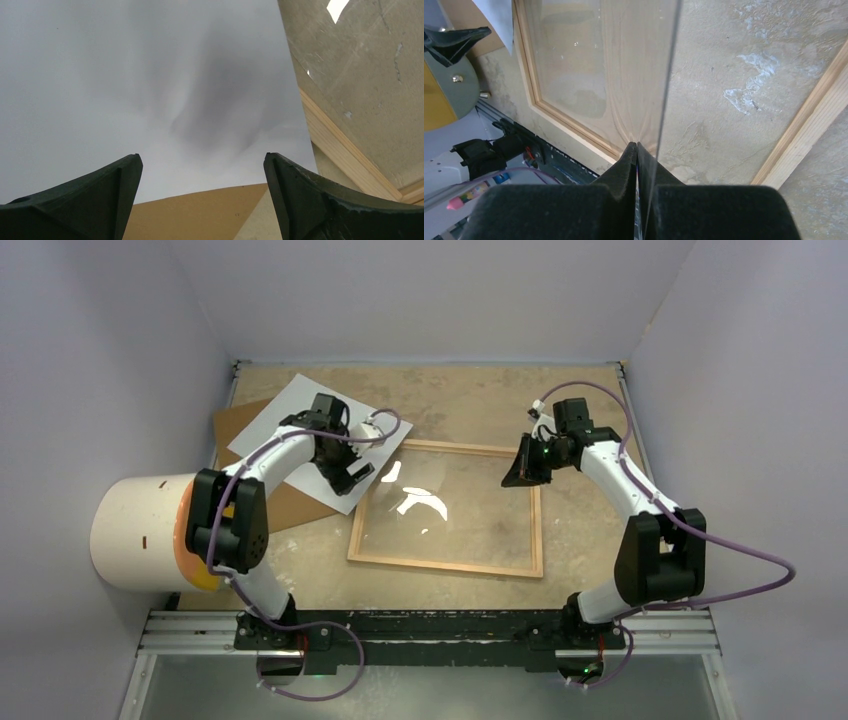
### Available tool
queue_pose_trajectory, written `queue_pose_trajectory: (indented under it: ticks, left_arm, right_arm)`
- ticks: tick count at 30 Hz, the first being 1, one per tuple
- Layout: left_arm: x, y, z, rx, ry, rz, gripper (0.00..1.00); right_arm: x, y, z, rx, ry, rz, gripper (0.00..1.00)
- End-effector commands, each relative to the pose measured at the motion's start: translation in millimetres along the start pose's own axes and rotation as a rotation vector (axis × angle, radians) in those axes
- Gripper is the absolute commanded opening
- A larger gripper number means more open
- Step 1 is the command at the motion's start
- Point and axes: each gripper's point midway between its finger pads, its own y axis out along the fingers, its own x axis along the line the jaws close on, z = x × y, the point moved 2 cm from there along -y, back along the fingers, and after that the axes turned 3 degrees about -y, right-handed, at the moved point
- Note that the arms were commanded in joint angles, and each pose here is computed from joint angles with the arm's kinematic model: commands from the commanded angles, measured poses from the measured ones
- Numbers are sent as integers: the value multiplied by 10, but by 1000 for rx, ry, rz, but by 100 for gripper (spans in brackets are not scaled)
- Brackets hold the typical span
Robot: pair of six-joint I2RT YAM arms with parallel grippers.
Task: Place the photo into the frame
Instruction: Adjust the photo frame item on the photo frame.
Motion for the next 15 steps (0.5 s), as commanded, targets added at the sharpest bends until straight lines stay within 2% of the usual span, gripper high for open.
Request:
queue_pose_trajectory:
  ticks: [1, 6, 10, 15]
  left_arm:
    - [-89, -85, -76, -45, 100, -28, 100]
    - [-215, 69, 60, -1, 135, -64, 100]
    - [-146, 209, 161, 52, 130, -117, 100]
    - [-45, 227, 64, 38, 139, -151, 100]
  right_arm:
    - [84, -55, -56, -28, -1, -19, 0]
    - [85, -52, -69, -48, 1, -24, 0]
    - [83, -45, -80, -57, 5, -24, 0]
    - [60, -45, -60, -61, 8, -21, 0]
